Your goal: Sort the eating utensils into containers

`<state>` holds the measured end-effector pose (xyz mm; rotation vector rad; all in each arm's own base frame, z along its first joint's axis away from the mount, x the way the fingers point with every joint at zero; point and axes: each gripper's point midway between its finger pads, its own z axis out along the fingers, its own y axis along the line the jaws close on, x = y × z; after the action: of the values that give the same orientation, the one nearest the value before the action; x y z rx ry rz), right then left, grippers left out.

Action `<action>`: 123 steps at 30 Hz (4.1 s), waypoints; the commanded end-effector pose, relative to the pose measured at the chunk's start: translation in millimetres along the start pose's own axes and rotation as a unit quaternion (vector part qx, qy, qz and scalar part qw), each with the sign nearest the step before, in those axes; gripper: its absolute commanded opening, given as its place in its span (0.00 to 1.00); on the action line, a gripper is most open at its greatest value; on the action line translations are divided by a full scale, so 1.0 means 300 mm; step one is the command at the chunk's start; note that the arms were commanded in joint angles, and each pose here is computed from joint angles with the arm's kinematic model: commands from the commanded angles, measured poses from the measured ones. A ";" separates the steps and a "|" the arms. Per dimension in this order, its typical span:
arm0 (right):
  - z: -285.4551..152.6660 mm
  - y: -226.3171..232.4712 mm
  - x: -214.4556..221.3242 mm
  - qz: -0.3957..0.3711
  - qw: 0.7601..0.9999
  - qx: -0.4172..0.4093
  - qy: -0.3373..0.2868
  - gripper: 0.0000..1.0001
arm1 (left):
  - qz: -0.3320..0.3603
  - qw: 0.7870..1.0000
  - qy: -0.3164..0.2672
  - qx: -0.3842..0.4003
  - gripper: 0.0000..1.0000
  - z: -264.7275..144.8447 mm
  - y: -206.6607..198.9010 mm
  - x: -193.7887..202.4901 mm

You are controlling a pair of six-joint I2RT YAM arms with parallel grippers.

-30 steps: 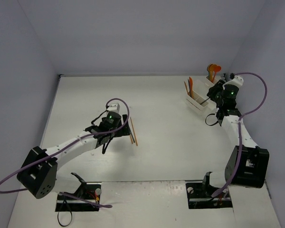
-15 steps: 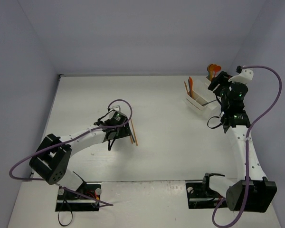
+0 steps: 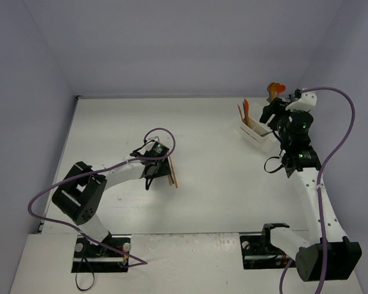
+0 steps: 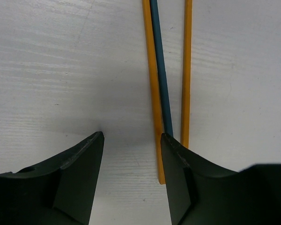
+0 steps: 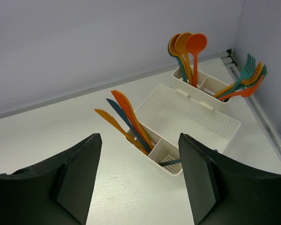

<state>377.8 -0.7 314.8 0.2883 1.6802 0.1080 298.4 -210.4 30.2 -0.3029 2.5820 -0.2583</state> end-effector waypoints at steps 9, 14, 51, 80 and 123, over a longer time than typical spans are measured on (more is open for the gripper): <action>-0.020 0.053 -0.037 0.001 0.999 -0.030 -0.024 0.65 | -0.020 1.000 0.010 0.012 0.48 0.027 -0.046 -0.006; -0.018 0.058 -0.026 0.000 0.999 -0.032 -0.021 0.66 | -0.010 0.999 0.031 -0.025 0.36 0.040 0.006 0.038; -0.072 0.475 0.091 0.006 0.960 -0.270 0.069 0.69 | 0.132 0.986 -0.060 -0.078 0.00 -0.204 0.128 -0.087; -0.274 1.116 0.293 0.073 0.838 -0.492 0.225 0.53 | 0.304 0.830 -0.336 0.325 0.00 -0.731 -0.270 -0.278; 0.103 -0.065 -0.141 0.018 0.997 -0.002 -0.069 0.00 | 0.067 0.961 -0.200 0.177 0.75 -0.353 -0.104 -0.188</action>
<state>401.8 -15.2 319.2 0.3082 1.6588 0.1781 284.7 -214.6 130.0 0.0313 2.1626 -0.5295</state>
